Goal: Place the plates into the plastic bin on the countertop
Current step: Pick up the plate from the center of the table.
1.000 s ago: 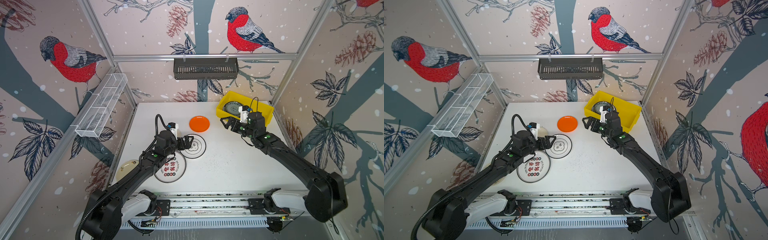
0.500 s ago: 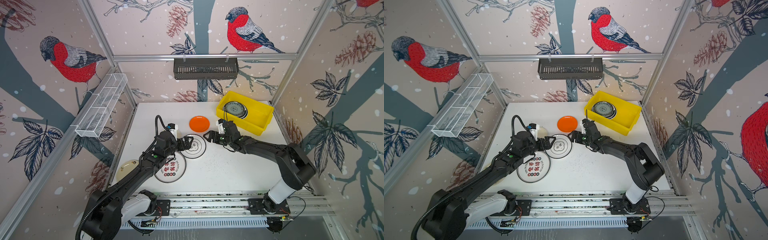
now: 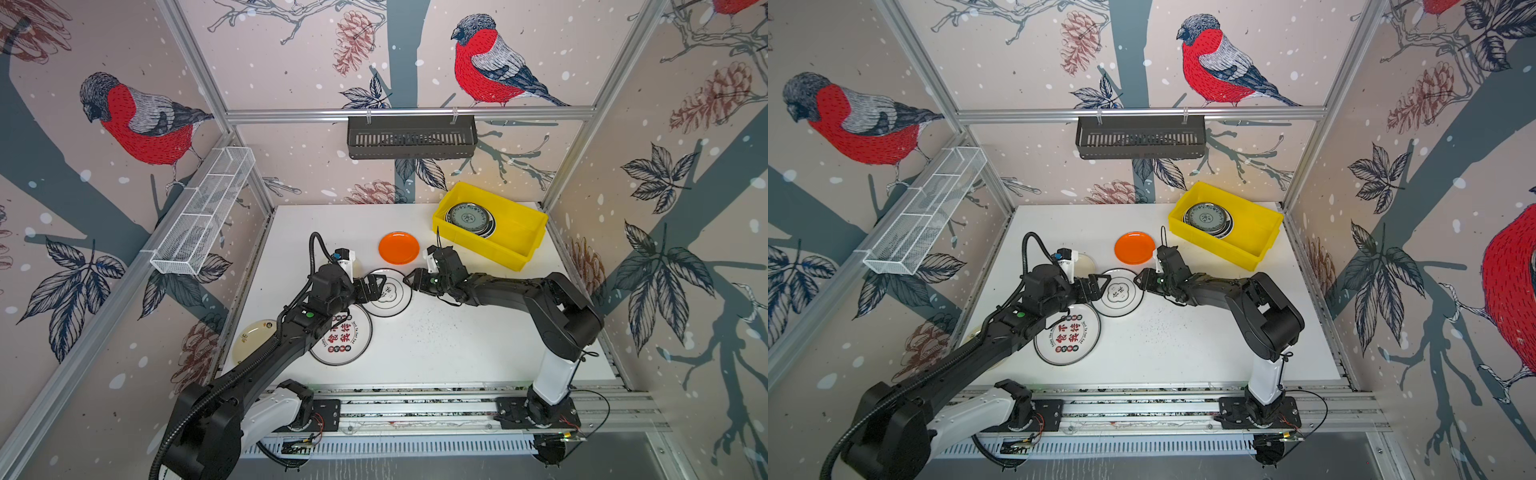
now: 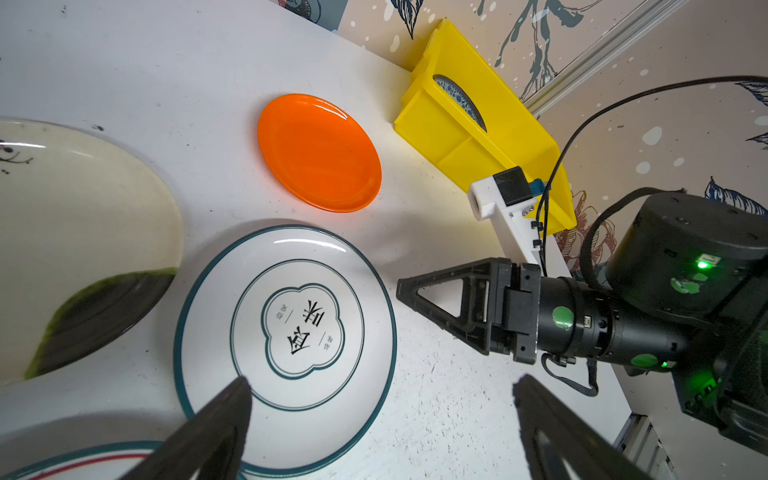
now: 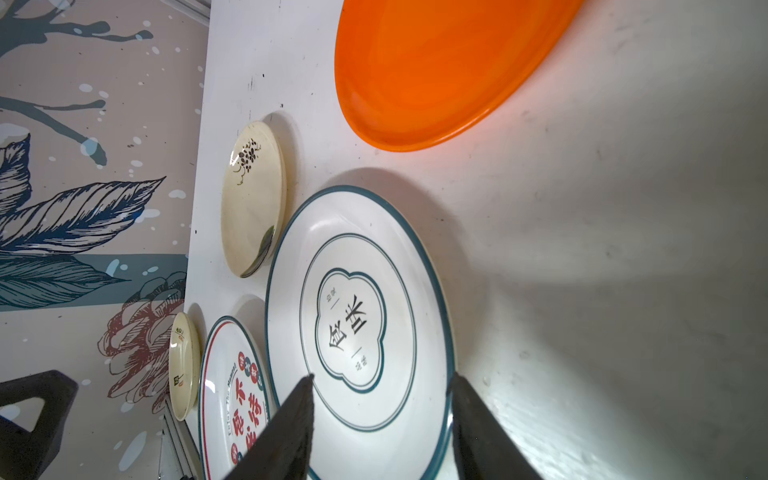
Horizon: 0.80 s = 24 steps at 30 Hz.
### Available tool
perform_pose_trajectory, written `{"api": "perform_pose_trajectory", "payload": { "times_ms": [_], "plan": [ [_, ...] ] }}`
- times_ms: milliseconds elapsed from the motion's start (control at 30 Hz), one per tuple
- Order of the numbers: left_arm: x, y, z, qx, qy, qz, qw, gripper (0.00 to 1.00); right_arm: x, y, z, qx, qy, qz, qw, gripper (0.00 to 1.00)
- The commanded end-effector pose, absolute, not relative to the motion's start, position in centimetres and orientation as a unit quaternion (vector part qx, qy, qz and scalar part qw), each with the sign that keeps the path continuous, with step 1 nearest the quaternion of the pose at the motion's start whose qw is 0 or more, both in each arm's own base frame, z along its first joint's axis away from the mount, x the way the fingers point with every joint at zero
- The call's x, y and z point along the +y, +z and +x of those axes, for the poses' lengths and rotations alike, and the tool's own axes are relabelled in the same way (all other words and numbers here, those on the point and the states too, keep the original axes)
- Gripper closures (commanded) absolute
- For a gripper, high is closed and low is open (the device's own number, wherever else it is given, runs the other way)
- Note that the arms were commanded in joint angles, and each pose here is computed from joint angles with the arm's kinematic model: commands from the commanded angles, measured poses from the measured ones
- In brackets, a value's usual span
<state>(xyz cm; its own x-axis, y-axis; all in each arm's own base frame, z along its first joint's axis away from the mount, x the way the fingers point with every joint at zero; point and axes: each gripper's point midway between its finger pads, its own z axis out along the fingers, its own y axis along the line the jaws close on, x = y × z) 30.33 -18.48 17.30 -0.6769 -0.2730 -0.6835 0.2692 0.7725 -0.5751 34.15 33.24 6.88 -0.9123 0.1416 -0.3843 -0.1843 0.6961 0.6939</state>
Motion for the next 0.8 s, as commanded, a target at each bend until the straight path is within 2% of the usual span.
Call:
{"api": "perform_pose_trajectory", "payload": {
  "times_ms": [0,67,267,433,533,767],
  "plan": [
    [-18.7,17.8,30.6,0.846,-0.346,-0.001,0.406,0.02,33.0,5.8,34.0,0.906,0.373,-0.014,0.200,0.52],
    [-19.0,18.0,30.6,0.846,-0.350,0.002,0.402,0.02,32.7,5.1,34.0,0.913,0.360,-0.014,0.193,0.57],
    [-19.4,18.2,30.5,0.846,-0.357,0.012,0.396,0.02,32.8,4.3,33.4,0.915,0.360,-0.017,0.182,0.58],
    [-19.6,17.8,30.6,0.848,-0.359,0.013,0.390,0.02,33.1,3.7,33.0,0.916,0.364,-0.014,0.170,0.67],
    [-19.9,17.9,30.5,0.847,-0.367,0.016,0.385,0.03,33.2,3.5,33.0,0.915,0.366,-0.010,0.167,0.76],
    [-20.2,18.4,30.6,0.844,-0.373,0.022,0.385,0.02,33.6,2.9,33.0,0.916,0.369,-0.009,0.157,0.76]
  ]
}}
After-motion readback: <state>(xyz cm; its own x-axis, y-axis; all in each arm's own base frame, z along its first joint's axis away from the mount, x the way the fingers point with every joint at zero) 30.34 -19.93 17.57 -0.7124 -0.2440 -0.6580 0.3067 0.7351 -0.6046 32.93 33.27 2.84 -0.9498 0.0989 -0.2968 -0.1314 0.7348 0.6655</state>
